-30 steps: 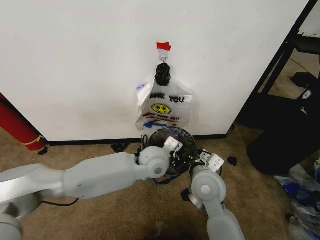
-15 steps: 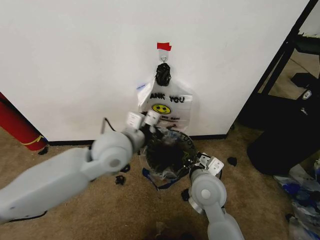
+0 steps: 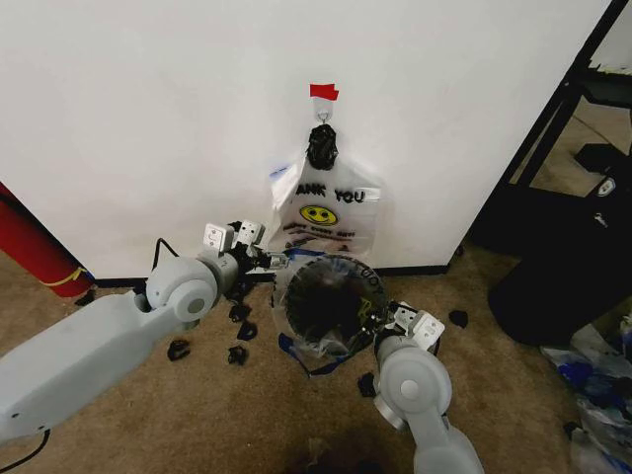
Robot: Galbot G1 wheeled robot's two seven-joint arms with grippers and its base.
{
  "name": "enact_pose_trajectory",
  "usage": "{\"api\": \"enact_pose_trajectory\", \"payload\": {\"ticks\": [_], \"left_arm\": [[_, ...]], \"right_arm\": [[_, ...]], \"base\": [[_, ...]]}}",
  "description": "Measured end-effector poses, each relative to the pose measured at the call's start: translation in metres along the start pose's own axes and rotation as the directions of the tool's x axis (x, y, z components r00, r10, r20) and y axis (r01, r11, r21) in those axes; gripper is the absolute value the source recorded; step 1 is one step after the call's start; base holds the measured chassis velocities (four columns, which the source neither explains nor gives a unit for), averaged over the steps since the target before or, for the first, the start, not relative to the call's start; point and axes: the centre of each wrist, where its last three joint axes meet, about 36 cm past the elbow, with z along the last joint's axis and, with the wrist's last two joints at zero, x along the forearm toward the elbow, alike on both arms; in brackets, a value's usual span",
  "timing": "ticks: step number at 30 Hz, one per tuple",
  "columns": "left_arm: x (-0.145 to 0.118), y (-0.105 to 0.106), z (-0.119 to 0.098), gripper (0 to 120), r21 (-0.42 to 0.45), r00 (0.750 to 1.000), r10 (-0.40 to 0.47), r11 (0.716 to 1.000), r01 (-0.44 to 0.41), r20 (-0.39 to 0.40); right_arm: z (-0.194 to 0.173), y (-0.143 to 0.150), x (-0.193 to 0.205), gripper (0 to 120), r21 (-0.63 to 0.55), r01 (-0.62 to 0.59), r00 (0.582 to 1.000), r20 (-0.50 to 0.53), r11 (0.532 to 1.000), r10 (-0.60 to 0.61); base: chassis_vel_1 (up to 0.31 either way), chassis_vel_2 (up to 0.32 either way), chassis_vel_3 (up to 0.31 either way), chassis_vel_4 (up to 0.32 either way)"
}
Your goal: Pick up the garbage bag from the wall and place it over the trash bin.
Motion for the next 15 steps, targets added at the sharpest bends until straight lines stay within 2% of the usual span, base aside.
{"api": "enact_pose_trajectory", "payload": {"ticks": [7,10,15], "left_arm": [[-0.024,0.002,0.013,98,-0.023,0.999,-0.031,0.999,0.03,-0.044],[-0.024,0.002,0.013,98,-0.023,0.998,-0.032,0.999,0.031,-0.045],[-0.047,0.014,0.031,96,0.016,0.996,-0.042,0.999,0.044,-0.083]], "right_arm": [[-0.002,-0.001,0.003,0,0.001,0.007,1.0,0.005,1.0,-0.007],[-0.002,-0.001,0.004,0,0.002,0.006,1.0,0.005,1.0,-0.006],[-0.006,-0.004,0.006,0,0.003,0.009,1.0,0.013,1.0,-0.009]], "base": [[0.0,0.0,0.0,0.0],[0.0,0.0,0.0,0.0],[0.0,0.0,0.0,0.0]]}}
